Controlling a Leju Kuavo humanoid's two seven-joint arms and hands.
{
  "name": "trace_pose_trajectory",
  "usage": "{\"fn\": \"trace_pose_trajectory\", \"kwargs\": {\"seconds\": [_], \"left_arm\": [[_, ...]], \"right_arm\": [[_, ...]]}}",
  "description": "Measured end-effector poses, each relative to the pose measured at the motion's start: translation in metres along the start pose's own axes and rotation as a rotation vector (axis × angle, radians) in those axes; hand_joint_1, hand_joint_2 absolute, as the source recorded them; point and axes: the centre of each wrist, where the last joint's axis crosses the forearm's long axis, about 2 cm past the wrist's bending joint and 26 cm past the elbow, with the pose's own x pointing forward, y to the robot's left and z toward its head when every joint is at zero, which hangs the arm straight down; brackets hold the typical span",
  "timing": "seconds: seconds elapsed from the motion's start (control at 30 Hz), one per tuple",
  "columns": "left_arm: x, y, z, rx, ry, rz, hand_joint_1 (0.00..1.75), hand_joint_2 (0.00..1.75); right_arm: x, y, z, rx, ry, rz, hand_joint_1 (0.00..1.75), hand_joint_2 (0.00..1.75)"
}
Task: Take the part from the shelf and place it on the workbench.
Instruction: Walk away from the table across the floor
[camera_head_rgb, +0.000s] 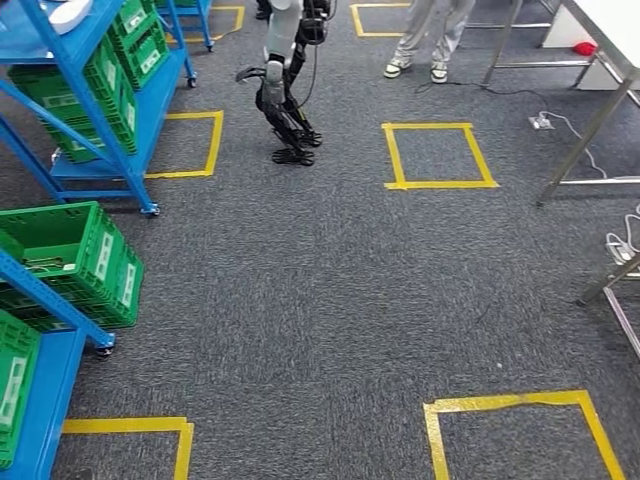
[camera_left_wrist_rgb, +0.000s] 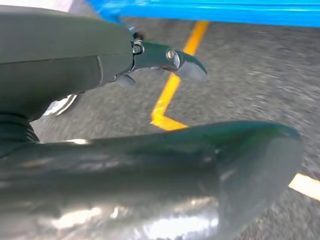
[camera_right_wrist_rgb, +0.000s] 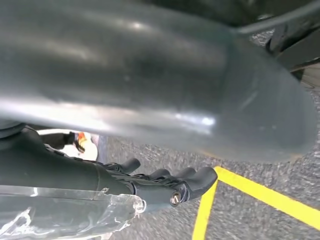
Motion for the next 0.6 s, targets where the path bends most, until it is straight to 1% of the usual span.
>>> {"fn": "trace_pose_trajectory", "kwargs": {"seconds": [0.07, 0.13, 0.3, 0.4, 0.5, 0.6], "left_arm": [[-0.002, 0.002, 0.0, 0.01, 0.007, 0.018, 0.0, 0.0], [-0.002, 0.003, 0.0, 0.013, -0.005, 0.022, 0.0, 0.0], [0.001, 0.007, -0.003, 0.001, -0.088, -0.015, 0.0, 0.0], [0.006, 0.005, -0.004, -0.005, -0.123, -0.031, 0.0, 0.0], [0.013, 0.003, -0.006, -0.009, -0.138, -0.031, 0.0, 0.0], [0.013, 0.003, -0.005, -0.009, -0.129, -0.036, 0.0, 0.0]], "right_arm": [[0.001, 0.0, 0.0, -0.002, -0.009, 0.003, 0.0, 0.0], [0.002, -0.001, 0.0, -0.003, -0.017, 0.009, 0.0, 0.0], [0.007, -0.003, -0.002, -0.014, -0.038, 0.011, 0.0, 0.0], [0.007, -0.005, -0.002, -0.019, -0.057, -0.006, 0.0, 0.0], [0.006, -0.007, -0.002, -0.023, -0.063, -0.011, 0.0, 0.0], [0.005, -0.009, -0.002, -0.027, -0.067, -0.015, 0.0, 0.0]]}}
